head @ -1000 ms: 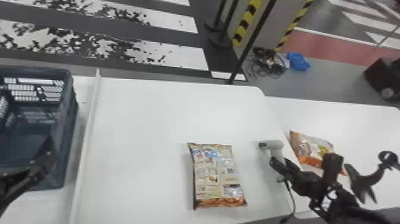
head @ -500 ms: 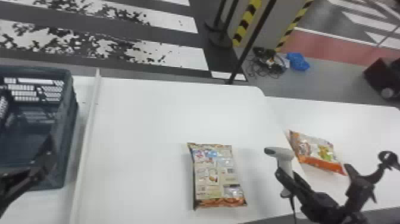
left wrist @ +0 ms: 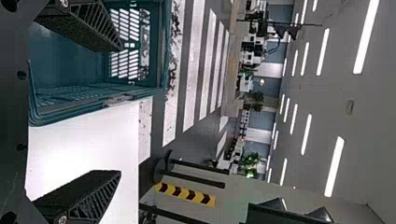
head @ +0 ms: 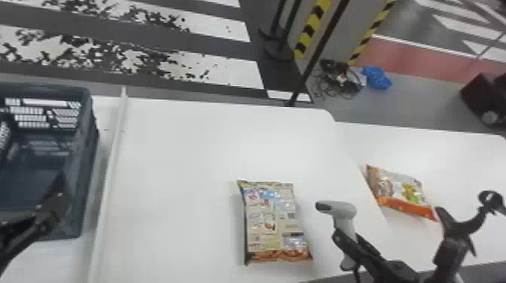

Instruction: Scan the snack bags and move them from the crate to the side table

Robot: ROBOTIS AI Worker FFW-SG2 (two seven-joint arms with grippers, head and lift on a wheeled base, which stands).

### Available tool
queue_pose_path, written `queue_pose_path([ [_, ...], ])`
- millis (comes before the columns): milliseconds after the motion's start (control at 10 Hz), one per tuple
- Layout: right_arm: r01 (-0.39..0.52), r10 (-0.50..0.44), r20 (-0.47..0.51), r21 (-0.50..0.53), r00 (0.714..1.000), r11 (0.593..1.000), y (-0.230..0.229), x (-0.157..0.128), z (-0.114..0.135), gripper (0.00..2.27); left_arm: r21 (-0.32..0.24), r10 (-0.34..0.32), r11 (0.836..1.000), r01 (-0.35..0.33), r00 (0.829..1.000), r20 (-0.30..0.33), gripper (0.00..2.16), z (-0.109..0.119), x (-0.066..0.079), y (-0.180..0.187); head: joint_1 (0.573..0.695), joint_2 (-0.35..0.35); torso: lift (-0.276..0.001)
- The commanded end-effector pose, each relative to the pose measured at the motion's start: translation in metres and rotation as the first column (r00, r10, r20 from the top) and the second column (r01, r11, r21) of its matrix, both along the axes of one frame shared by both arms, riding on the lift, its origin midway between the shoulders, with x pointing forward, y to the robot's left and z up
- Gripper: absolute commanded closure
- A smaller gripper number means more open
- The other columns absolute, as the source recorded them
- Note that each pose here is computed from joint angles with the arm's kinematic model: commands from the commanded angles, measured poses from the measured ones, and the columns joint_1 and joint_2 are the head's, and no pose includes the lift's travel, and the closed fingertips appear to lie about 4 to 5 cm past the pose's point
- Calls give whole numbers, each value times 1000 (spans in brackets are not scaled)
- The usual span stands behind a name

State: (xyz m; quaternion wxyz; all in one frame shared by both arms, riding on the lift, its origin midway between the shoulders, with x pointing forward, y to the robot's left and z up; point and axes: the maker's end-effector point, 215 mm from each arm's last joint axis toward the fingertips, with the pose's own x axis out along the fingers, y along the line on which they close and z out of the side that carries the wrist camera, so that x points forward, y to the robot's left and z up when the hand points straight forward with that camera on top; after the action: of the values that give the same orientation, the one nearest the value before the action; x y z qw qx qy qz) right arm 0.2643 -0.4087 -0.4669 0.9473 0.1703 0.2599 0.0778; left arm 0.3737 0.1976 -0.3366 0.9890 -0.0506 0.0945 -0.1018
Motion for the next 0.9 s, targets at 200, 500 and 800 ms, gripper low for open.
queue_pose_path([
  [200, -51, 51, -11, 48, 999, 998, 33, -4, -4, 2236, -10, 0, 1000, 0, 1000, 0, 56, 1, -1, -1, 695, -346, -87],
  [500, -87, 89, -21, 62, 996, 994, 53, -4, -10, 2236, -11, 0, 1000, 0, 1000, 3, 56, 1, -1, -1, 695, -305, -87],
  [800, -110, 113, -47, 56, 992, 992, 64, -8, -23, 2236, -11, 1, 1000, -1, 1000, 1, 56, 0, -3, -1, 695, -282, -87],
])
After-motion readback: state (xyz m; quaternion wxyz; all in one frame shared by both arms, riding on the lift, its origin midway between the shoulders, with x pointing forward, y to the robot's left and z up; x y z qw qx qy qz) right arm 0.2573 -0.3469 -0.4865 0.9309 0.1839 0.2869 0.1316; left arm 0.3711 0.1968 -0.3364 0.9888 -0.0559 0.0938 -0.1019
